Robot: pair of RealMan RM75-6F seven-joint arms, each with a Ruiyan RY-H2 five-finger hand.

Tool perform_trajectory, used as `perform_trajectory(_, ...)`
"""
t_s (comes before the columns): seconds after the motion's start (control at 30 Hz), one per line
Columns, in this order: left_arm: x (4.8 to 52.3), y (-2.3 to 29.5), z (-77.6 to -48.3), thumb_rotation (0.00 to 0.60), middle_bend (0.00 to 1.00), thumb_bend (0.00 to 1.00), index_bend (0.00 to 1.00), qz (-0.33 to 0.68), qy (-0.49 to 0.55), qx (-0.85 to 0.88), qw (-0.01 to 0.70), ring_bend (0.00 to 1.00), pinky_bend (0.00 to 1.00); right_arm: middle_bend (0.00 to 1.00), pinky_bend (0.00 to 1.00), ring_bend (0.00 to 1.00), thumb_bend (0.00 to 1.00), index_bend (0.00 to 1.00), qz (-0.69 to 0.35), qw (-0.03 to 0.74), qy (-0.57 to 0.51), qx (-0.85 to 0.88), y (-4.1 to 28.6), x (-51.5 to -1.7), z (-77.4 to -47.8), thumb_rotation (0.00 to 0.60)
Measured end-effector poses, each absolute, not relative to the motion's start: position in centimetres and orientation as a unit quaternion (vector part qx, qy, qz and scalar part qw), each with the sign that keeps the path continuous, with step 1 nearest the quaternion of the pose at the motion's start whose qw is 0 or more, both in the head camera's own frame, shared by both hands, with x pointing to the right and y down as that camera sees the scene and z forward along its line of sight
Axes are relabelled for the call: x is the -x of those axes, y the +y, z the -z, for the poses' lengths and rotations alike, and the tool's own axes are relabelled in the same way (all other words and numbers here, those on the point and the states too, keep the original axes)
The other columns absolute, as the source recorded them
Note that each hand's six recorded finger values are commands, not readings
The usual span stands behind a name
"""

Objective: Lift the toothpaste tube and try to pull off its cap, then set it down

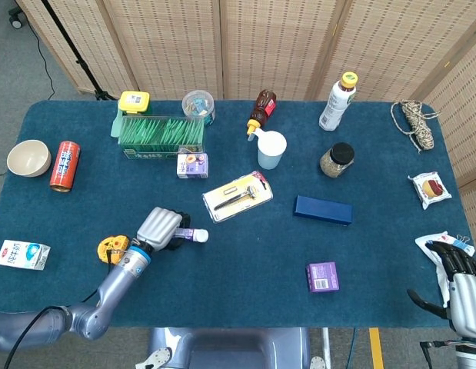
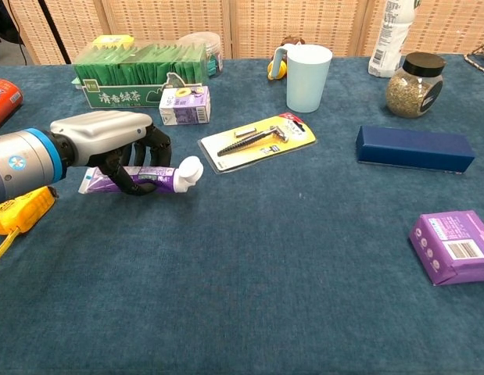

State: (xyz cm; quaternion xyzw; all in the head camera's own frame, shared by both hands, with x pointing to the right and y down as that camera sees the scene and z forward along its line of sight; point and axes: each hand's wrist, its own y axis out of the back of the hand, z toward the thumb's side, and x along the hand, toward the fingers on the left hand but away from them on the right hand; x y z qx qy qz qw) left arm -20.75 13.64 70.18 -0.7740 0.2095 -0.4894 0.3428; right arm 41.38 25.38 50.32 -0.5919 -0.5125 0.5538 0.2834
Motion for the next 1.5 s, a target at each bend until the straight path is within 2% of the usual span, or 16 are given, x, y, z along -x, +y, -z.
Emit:
perform_trajectory(0.43,22.2,10.9,-66.1,0.600,0.54,0.41,0.63,0.471,0.191,0.775,0.374,0.51,0.51,0.20,0.20,0.15,0.00,0.21,-0.498,0.269,-0.521,0.639,22.9,-39.9,-50.9,0.600)
perform_trajectory(0.97,21.6,7.4,-60.3,0.600,0.56,0.44,0.66,0.433,0.228,0.787,0.376,0.53,0.53,0.19,0.19,0.13,0.00,0.24,-0.404,0.247,-0.495,0.729,19.3,-35.0,-52.6,0.600)
perform_trajectory(1.3,19.8,6.1,-58.0,0.600,0.56,0.44,0.66,0.418,0.226,0.796,0.374,0.52,0.53,0.17,0.10,0.10,0.00,0.25,-0.356,0.232,-0.463,0.778,17.7,-31.0,-53.9,0.600)
perform_trajectory(1.5,18.5,5.7,-57.4,0.600,0.56,0.44,0.65,0.418,0.211,0.799,0.377,0.51,0.53,0.09,0.03,0.04,0.00,0.25,-0.332,0.226,-0.449,0.798,17.4,-29.0,-54.4,0.600)
